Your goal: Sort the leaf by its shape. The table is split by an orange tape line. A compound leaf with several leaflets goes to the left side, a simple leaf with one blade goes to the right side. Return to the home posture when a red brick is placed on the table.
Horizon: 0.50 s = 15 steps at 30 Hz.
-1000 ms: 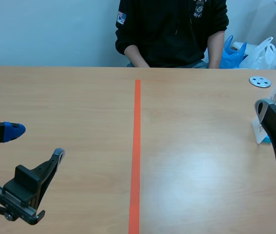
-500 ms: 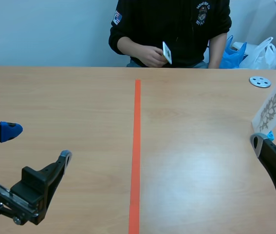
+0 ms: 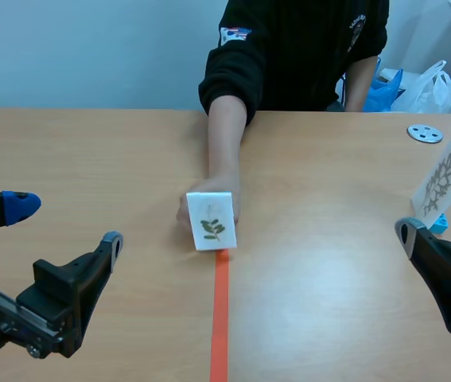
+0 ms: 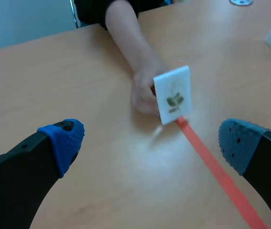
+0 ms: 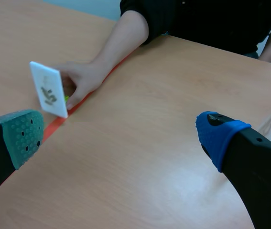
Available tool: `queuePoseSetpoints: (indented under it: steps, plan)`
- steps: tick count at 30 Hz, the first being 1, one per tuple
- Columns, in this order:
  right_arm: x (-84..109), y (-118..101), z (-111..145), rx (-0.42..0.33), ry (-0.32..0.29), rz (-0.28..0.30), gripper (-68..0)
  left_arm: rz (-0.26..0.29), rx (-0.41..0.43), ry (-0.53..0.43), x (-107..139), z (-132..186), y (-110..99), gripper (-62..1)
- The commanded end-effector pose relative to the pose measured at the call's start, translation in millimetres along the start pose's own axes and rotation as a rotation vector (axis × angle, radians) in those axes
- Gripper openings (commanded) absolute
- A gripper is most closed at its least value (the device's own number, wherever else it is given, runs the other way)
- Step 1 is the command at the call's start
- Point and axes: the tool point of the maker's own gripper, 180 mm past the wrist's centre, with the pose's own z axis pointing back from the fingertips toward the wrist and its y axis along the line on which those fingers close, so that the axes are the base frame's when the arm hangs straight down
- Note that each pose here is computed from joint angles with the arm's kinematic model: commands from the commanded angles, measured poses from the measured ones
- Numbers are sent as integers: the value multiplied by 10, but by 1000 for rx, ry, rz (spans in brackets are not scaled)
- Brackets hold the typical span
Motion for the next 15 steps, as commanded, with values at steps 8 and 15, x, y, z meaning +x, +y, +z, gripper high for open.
queuePoseSetpoints:
  steps: [8,15]
  plan:
    - [89,164,-111,59,-38,9,4,38,24,-35,102,-15,-17,-6]
    - [83,173,-114,69,-32,18,4,23,19,-13,66,-15,-19,-6]
